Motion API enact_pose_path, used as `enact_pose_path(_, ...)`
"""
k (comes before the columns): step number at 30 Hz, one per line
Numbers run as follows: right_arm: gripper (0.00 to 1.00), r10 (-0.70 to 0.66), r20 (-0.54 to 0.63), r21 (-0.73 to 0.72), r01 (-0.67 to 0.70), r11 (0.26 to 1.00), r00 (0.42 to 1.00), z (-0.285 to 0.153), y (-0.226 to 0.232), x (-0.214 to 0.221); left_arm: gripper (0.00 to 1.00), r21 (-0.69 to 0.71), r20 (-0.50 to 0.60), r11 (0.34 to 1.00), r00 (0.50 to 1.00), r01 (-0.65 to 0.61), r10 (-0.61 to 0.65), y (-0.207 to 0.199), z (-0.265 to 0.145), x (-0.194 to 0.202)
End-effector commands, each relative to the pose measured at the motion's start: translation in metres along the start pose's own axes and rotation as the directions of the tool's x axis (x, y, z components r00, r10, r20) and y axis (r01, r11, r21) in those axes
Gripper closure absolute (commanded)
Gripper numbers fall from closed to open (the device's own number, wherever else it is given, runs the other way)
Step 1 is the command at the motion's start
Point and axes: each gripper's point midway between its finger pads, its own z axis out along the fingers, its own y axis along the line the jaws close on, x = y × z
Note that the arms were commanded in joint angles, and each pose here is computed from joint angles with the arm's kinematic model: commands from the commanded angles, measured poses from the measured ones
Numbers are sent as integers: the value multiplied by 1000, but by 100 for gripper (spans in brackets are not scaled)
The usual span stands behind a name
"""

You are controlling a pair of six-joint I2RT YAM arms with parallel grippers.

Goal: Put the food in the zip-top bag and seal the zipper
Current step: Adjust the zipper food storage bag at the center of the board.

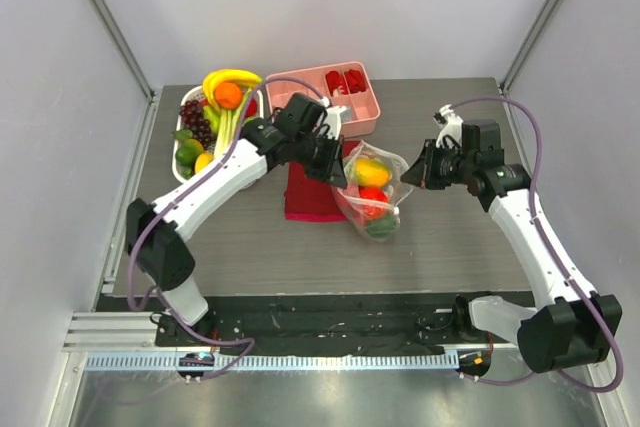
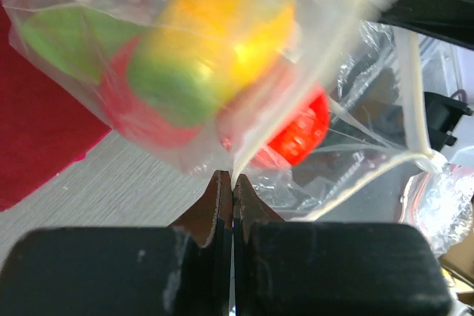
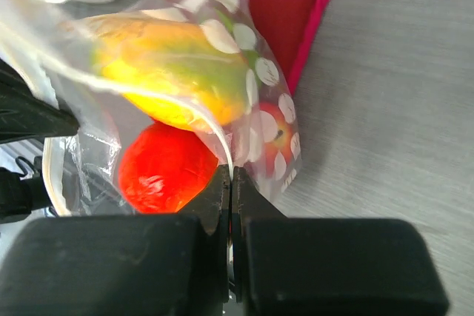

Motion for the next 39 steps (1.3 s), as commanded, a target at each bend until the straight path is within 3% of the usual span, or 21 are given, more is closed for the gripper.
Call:
enact_pose_path(1, 99, -156, 195, -36, 166, 985, 968, -45, 40, -56, 100, 67, 273, 982, 950, -175, 151, -48, -76, -40)
enact_pose_path(8, 99, -162, 181, -55, 175, 983, 970, -55, 49, -57, 98, 71, 196, 992, 977, -101, 86, -45, -81, -27)
enact_pose_path(14, 99, -111, 112, -98, 122, 988, 988, -32, 42, -43, 87, 97, 187, 992, 981, -76, 57, -46, -76, -26)
enact_pose_path(16, 99, -107, 103, -91, 116, 989, 989, -26, 38, -41, 82, 55, 200, 997, 979, -56, 44, -31, -77, -33)
enact_pose_path(19, 99, -88, 90, -97, 96, 991, 992, -19, 35, -39, 59, 15, 245, 1000, 970, 5, -8, 3, -89, -53)
enact_pose_path(20, 99, -87, 92, -98, 96, 991, 992, -18, 34, -40, 50, -8, 294, 999, 955, 41, -37, 28, -105, -67)
enact_pose_path(21, 99, -85, 92, -95, 93, 991, 992, -17, 33, -40, 36, -10, 329, 999, 943, 50, -44, 40, -116, -75)
enact_pose_path(24, 99, -86, 98, -97, 96, 991, 991, -18, 35, -42, 13, -135, 460, 988, 888, 70, 0, 99, -156, -99)
enact_pose_path(28, 99, -75, 96, -112, 85, 990, 993, -18, 38, -44, 10, -395, 555, 911, 821, 119, 134, 186, -193, -123)
enact_pose_path(31, 99, -79, 101, -115, 90, 989, 992, -18, 39, -47, 13, -551, 540, 821, 814, 149, 214, 240, -202, -133)
enact_pose_path(35, 99, -73, 97, -115, 84, 990, 993, -17, 38, -46, 16, -667, 578, 697, 774, 264, 259, 290, -212, -162)
enact_pose_path(37, 99, -68, 95, -116, 79, 990, 993, -16, 38, -45, 16, -673, 577, 680, 782, 292, 235, 313, -198, -168)
enact_pose_path(39, 99, -65, 95, -112, 76, 991, 993, -15, 37, -45, 16, -676, 618, 647, 750, 353, 237, 323, -206, -183)
